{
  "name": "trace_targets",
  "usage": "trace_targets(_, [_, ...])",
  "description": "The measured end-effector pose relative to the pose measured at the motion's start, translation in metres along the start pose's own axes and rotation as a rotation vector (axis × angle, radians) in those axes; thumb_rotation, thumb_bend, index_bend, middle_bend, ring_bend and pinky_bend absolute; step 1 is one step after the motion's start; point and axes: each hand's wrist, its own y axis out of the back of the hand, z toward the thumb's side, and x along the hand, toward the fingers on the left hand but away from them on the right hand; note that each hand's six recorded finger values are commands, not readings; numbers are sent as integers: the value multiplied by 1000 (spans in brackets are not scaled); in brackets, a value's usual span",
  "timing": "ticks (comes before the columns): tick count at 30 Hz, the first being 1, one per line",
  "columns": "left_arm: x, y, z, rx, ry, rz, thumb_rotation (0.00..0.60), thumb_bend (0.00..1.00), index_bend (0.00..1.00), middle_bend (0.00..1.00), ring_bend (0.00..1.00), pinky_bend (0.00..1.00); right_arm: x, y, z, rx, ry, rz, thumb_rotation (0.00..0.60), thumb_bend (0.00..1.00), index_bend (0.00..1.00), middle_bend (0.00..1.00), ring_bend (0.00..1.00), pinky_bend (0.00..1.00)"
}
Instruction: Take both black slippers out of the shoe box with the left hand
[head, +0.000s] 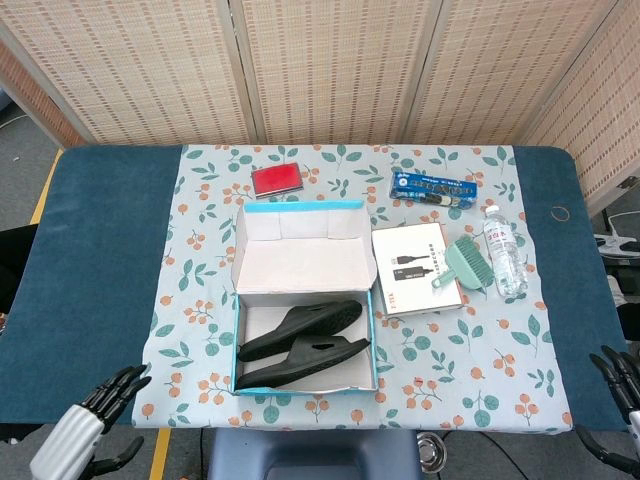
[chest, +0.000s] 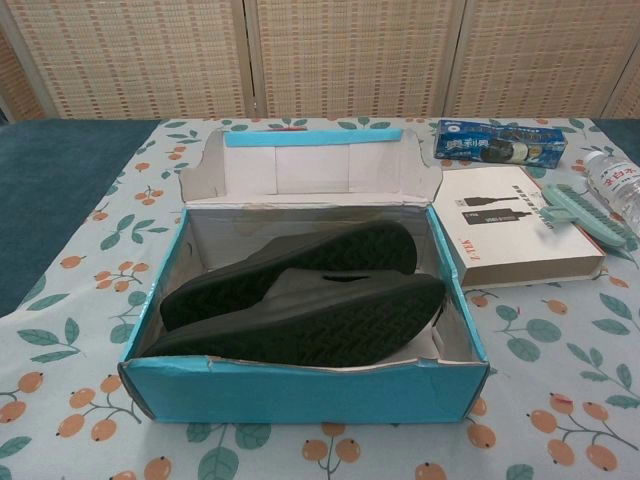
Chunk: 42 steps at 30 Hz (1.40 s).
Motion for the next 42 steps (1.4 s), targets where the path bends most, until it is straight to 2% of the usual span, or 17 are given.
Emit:
trace_targets(3, [25, -4, 20, -40, -36, -29, 600, 375, 0, 6, 0, 209, -3, -3, 1, 13, -3, 12, 457, 217, 0, 0, 0, 0])
trace_targets(8, [72, -16, 43, -45, -54, -105, 600, 374, 0, 7, 0, 210, -4, -3, 2, 26, -5, 0, 456, 217, 0, 0, 0, 0])
trace_targets(17, [158, -23, 85, -48, -75, -92, 600, 376, 14, 75, 51, 260, -6, -9, 6, 60, -11, 5, 456, 217, 0, 0, 0, 0])
trace_targets(20, [180, -29, 91, -45, -63, -100, 600, 375, 30, 86, 57, 258, -8, -12, 6, 68, -18, 12, 456, 217, 0, 0, 0, 0])
trace_targets(23, [203, -36, 94, -57, -44, -105, 600, 360, 92, 132, 81, 253, -12, -14, 4, 74, -37, 20, 455, 217, 0, 0, 0, 0])
trace_targets(26, [225, -46, 96, -29, -39, -100, 600, 348, 149, 167, 107, 276, -15, -16, 1, 79, -55, 26, 457, 217, 0, 0, 0, 0])
trace_targets(32, [253, -64, 97, -19, -18, -128, 600, 331, 153, 202, 128, 320, -20, -17, -3, 80, -76, 27, 456, 217, 0, 0, 0, 0])
trace_targets(42, [268, -82, 97, 13, 31, -177, 600, 313, 158, 215, 161, 378, -21, -16, -4, 76, -76, 30, 456, 217, 0, 0, 0, 0])
